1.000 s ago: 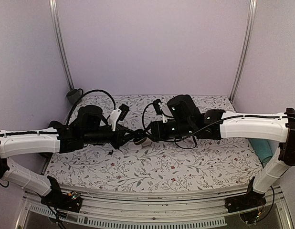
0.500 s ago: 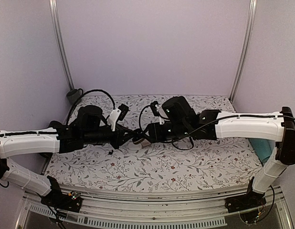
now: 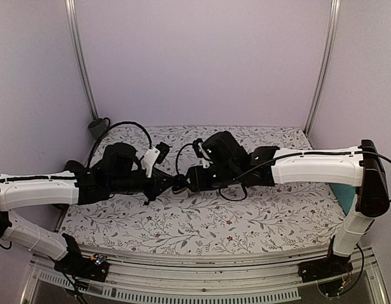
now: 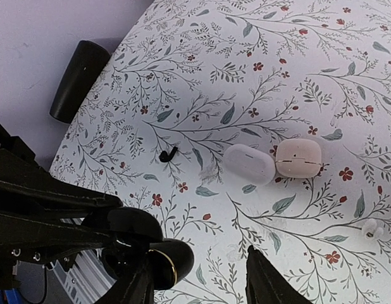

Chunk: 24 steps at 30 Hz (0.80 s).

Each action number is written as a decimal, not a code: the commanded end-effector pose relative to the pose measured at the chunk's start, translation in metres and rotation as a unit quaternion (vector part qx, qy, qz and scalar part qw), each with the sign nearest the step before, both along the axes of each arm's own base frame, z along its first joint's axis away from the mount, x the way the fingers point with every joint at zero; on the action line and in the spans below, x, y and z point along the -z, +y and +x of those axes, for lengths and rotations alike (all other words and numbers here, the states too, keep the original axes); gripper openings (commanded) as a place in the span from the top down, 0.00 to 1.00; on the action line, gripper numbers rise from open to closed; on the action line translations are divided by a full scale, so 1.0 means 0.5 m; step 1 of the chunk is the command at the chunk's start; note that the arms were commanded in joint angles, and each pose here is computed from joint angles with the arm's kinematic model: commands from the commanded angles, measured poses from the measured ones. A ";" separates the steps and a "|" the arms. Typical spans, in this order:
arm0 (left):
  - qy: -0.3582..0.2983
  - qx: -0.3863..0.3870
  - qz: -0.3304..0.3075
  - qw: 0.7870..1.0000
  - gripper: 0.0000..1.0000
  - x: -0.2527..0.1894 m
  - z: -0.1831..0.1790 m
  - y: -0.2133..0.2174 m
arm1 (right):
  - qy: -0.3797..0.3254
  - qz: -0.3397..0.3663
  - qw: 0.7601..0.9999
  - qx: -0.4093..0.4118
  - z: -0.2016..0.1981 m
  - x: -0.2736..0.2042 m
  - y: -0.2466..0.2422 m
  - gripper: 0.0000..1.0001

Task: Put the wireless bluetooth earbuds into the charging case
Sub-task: Adjust the right earbud in the right side groove of the charging case.

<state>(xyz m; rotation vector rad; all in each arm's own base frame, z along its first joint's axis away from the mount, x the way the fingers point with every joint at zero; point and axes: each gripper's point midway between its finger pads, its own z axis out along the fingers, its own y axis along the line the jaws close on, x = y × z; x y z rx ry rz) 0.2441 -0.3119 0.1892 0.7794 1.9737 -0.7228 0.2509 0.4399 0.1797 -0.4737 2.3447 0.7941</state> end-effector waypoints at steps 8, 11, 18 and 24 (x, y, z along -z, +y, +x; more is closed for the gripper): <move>-0.017 -0.013 -0.061 0.998 1.00 -0.014 0.001 -0.013 | 0.016 -0.078 0.996 0.050 0.028 0.150 -0.009 0.51; -0.019 -0.029 -0.048 0.998 1.00 0.017 0.012 -0.006 | 0.012 -0.108 0.992 0.060 0.032 0.183 -0.021 0.51; -0.033 -0.057 -0.021 0.998 1.00 0.102 0.024 0.013 | 0.022 -0.105 0.993 0.044 0.024 0.235 -0.011 0.51; -0.043 -0.051 0.002 0.998 1.00 0.156 0.002 0.005 | 0.049 -0.059 0.996 0.037 0.006 0.247 -0.008 0.51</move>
